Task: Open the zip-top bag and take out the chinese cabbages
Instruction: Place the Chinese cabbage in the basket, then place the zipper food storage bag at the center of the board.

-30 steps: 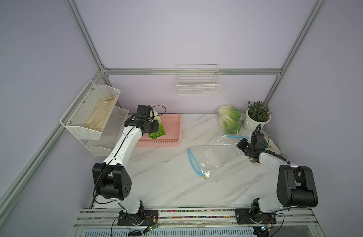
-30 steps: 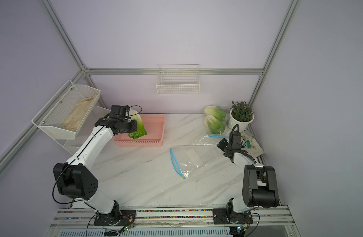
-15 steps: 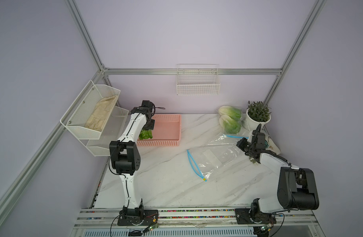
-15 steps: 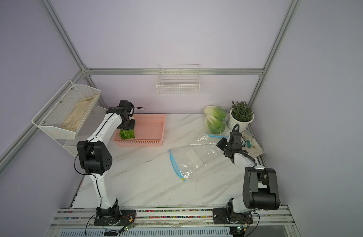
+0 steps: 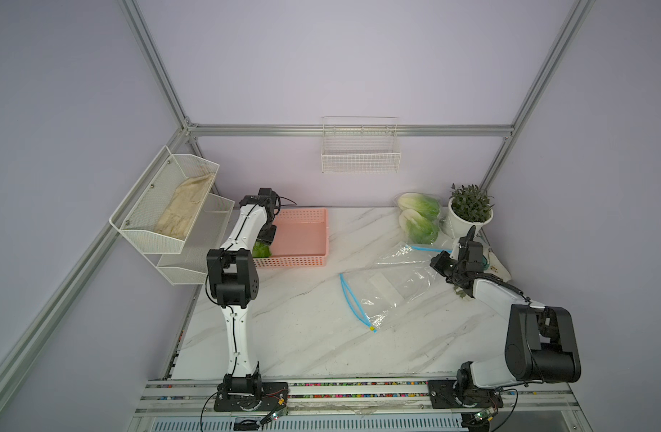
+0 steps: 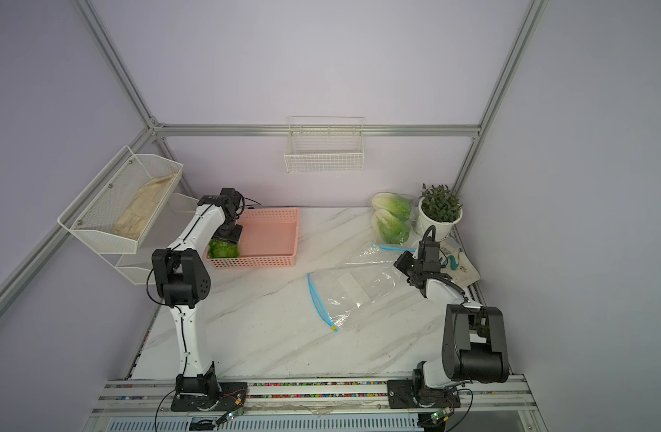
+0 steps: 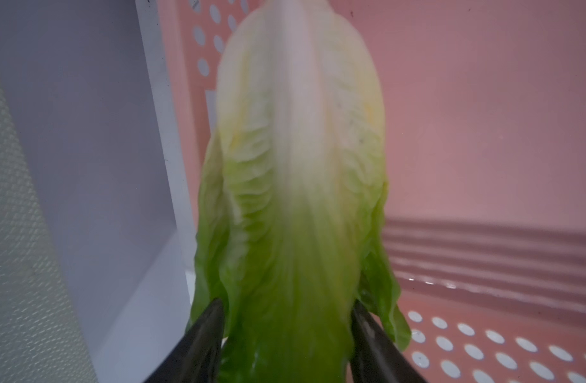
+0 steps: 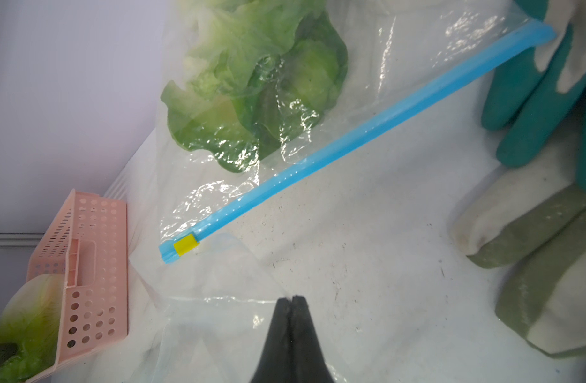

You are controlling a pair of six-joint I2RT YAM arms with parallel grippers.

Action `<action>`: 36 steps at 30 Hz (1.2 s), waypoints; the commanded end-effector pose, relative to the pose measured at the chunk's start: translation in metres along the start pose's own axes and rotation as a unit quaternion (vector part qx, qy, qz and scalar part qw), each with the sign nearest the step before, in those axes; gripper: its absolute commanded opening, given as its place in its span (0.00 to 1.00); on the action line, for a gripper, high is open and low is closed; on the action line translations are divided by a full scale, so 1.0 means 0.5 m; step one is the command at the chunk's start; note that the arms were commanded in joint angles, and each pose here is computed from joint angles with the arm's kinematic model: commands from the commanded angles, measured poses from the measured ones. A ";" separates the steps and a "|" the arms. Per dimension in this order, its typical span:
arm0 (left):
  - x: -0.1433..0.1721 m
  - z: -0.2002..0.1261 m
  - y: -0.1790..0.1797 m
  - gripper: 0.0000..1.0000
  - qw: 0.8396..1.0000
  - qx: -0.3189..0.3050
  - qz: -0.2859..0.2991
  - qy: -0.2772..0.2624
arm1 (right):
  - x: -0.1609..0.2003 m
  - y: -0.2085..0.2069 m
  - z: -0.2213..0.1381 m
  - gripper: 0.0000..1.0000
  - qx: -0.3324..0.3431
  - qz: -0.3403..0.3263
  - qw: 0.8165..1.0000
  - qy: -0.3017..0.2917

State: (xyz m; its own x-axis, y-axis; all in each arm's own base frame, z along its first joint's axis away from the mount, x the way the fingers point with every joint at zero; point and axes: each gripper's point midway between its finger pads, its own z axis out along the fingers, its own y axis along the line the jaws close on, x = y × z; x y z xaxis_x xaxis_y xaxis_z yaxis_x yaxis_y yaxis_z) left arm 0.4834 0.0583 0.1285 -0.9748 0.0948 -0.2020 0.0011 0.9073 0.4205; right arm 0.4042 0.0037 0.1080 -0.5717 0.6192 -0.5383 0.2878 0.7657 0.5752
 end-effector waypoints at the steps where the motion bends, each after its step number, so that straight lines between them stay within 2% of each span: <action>1: -0.023 -0.025 0.028 0.64 1.000 -0.013 -0.018 -0.020 | 0.005 -0.004 -0.006 0.00 0.002 -0.002 1.000 0.004; 8: -0.034 -0.054 0.038 0.83 0.998 -0.006 -0.043 -0.040 | -0.002 0.006 -0.007 0.00 -0.007 -0.001 1.000 0.002; 13: -0.053 -0.106 0.025 0.99 0.994 0.040 -0.069 -0.078 | -0.010 0.024 -0.016 0.00 -0.023 -0.007 1.000 0.000; 17: -0.068 -0.158 0.003 1.00 0.985 0.095 -0.089 -0.113 | -0.010 0.047 -0.022 0.00 -0.043 -0.025 0.999 0.005; 22: -0.074 -0.233 0.000 1.00 0.972 0.123 -0.113 -0.167 | -0.011 0.105 -0.021 0.00 -0.049 -0.096 0.994 0.001; 28: -0.038 -0.328 -0.018 1.00 0.950 0.156 -0.136 -0.234 | -0.016 0.213 0.020 0.00 -0.044 -0.190 0.981 -0.014; 33: 0.026 -0.382 -0.070 1.00 0.923 0.206 -0.136 -0.296 | -0.033 0.291 0.109 0.00 -0.059 -0.223 0.973 -0.002; 35: 0.052 -0.394 -0.101 1.00 0.909 0.239 -0.125 -0.319 | -0.035 0.318 0.148 0.00 -0.073 -0.223 0.972 0.007; 36: 0.069 -0.417 -0.107 1.00 0.894 0.259 -0.139 -0.338 | -0.040 0.340 0.163 0.00 -0.085 -0.223 0.971 0.008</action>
State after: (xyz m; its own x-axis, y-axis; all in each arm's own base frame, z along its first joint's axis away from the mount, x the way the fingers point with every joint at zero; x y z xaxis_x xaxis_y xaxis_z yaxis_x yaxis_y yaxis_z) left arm 0.4076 -0.0500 0.2611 -0.7108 -0.0267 -0.7029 -0.0098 0.9996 -0.0281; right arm 0.5085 0.1253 0.1698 -0.6149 0.2608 -0.7443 -0.0958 0.9121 0.3987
